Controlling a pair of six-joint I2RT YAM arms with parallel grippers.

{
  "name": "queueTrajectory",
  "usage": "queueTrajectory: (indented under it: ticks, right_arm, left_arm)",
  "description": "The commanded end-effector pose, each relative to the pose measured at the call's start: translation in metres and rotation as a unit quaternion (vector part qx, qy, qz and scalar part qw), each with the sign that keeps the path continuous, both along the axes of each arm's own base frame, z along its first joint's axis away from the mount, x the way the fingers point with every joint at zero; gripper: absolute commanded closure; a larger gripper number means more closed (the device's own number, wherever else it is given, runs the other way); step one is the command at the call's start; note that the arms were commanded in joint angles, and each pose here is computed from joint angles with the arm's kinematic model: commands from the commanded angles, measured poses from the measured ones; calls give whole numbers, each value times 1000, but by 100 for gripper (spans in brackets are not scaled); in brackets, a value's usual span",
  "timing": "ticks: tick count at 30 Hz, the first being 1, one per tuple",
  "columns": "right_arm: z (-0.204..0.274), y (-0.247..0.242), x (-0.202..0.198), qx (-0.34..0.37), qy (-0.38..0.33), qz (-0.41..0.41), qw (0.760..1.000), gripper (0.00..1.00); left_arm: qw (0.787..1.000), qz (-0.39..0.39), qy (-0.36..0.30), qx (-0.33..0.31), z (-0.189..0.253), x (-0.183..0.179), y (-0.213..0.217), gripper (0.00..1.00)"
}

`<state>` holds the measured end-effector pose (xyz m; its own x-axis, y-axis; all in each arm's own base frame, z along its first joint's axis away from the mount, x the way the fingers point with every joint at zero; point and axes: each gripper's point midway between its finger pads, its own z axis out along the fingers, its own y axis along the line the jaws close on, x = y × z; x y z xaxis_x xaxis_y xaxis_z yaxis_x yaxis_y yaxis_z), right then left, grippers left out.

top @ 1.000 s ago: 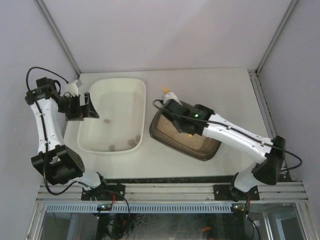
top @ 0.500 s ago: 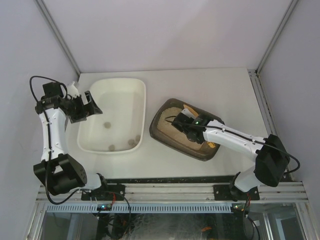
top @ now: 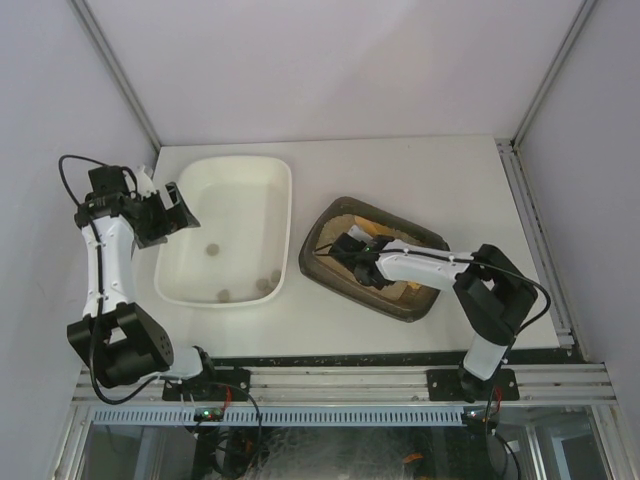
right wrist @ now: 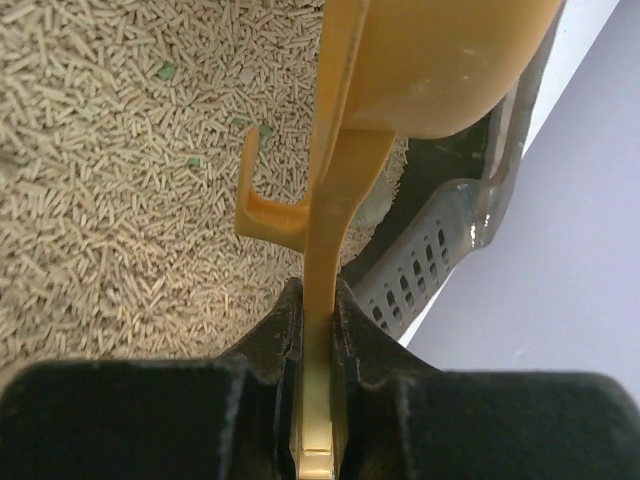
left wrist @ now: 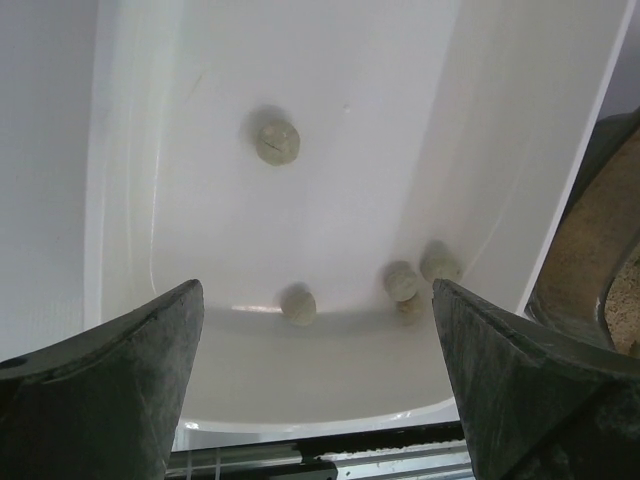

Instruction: Clean the litter box

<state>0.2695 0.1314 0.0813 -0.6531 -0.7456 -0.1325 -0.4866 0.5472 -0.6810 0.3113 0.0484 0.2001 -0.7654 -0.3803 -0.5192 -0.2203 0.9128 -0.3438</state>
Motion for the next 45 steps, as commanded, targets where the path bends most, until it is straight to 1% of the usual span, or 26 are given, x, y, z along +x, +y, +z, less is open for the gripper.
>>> queueTrajectory:
  ticks: [1, 5, 9, 12, 16, 19, 24, 31, 39, 41, 45]
  right_arm:
    - [3, -1, 24, -1, -32, -10, 999, 100]
    - [0, -3, 36, 13, -38, -16, 999, 100]
    - [-11, -4, 37, 40, -9, -29, 999, 100]
    - [-21, 8, 30, 83, 27, -20, 996, 100]
    - [-30, 28, 22, 156, 71, -14, 985, 100]
    - [-35, 41, 16, 208, 108, -9, 972, 100]
    - [-39, 61, 9, 275, 164, -2, 947, 100]
    - [-48, 74, 12, 350, 205, -13, 914, 100]
    - [-40, 91, 25, 459, 229, -18, 858, 100]
    - [-36, 91, 26, 475, 231, -24, 848, 100]
    - [-28, 84, 27, 493, 232, -39, 837, 100]
  left_arm:
    - [1000, 5, -4, 13, -5, 4, 4, 0]
    - [1000, 3, -5, 14, -5, 5, 5, 0]
    - [1000, -2, 1, 10, -9, 5, 4, 1]
    - [1000, -4, 4, 8, -12, 4, 3, 0]
    - [1000, -7, 9, 3, -16, 5, 2, 1]
    - [1000, -10, 11, -2, -17, 5, 0, 1]
    - [1000, -10, 15, -5, -20, 6, 0, 1]
    - [1000, -12, 18, -7, -22, 5, -1, 1]
    - [999, -15, 28, -12, -29, 4, -2, 2]
    - [999, -16, 30, -13, -30, 3, -2, 2]
    - [999, -18, 32, -17, -31, 3, -3, 2]
